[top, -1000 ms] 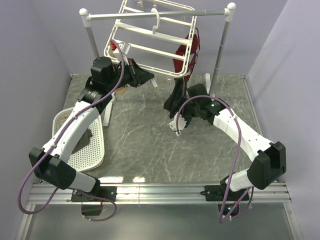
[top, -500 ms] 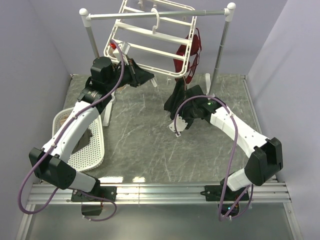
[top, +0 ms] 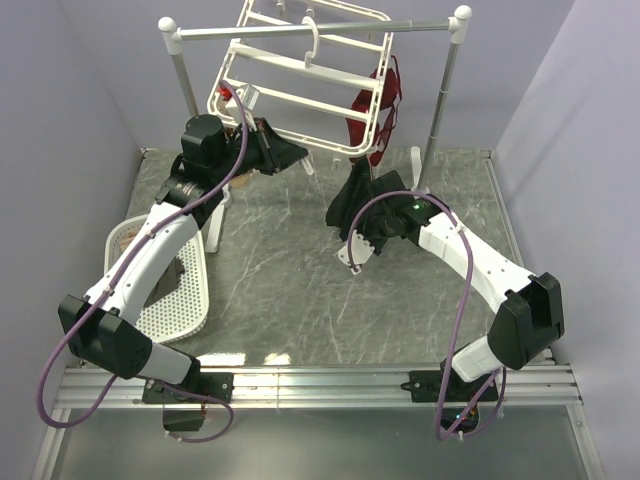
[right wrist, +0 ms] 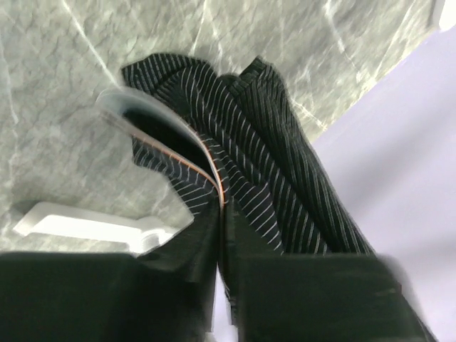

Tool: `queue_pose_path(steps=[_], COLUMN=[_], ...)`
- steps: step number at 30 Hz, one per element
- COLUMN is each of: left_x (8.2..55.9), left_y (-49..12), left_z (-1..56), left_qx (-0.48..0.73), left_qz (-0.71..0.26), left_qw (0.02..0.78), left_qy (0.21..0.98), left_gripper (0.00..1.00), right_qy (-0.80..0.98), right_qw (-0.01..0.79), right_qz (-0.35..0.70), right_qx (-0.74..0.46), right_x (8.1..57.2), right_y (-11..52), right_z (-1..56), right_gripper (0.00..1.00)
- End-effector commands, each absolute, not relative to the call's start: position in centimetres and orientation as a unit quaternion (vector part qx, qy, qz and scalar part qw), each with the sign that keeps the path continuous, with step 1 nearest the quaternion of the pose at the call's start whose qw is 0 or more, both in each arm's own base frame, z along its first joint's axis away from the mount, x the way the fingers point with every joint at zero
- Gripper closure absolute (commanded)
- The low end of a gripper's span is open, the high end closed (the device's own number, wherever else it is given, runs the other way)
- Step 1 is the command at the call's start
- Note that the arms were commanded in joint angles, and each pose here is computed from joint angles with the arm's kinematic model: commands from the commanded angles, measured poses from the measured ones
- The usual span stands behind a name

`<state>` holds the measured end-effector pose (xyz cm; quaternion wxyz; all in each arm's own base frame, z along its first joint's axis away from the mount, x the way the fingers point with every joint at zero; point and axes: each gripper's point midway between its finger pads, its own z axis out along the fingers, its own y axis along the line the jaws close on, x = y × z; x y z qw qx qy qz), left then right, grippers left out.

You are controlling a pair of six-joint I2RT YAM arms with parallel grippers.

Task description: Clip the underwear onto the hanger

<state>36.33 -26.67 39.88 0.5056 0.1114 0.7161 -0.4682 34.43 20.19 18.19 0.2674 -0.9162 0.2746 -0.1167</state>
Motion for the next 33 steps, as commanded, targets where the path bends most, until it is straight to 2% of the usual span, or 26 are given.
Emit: queue_pose_path(steps=[1, 8, 16, 27, 33], left_x=[35.2, 34.8, 34.5, 34.3, 33.9], left_y=[-26.8, -26.5, -26.8, -27.0, -27.4], left_z=[40.4, 40.7, 40.9, 40.4, 40.5], left_qx=[0.123, 0.142, 0.166, 0.196, 0.211], left_qz=[-0.486, -0.496, -0.504, -0.501, -0.512], left_qw=[0.500, 0.503, 0.510, 0.518, 0.513], left_qy=[0.706, 0.693, 0.677, 0.666, 0.656], left_gripper=[1.00, 1.00, 1.00, 1.00, 1.00], right_qy=[0.001, 0.201, 0.323, 0.429, 0.473], right_qw=[0.271, 0.396, 0.473, 0.515, 0.513], right_qz=[-0.178, -0.081, -0.001, 0.079, 0.102], right_qx=[-0.946, -0.892, -0.819, -0.738, -0.709], right_x=[34.1, 34.5, 33.6, 32.1, 32.2], right_y=[23.7, 25.9, 28.2, 29.6, 30.3], right_z=[21.4, 26.3, 30.5, 33.6, 34.1], right_gripper=[0.99, 1.00, 1.00, 1.00, 1.00])
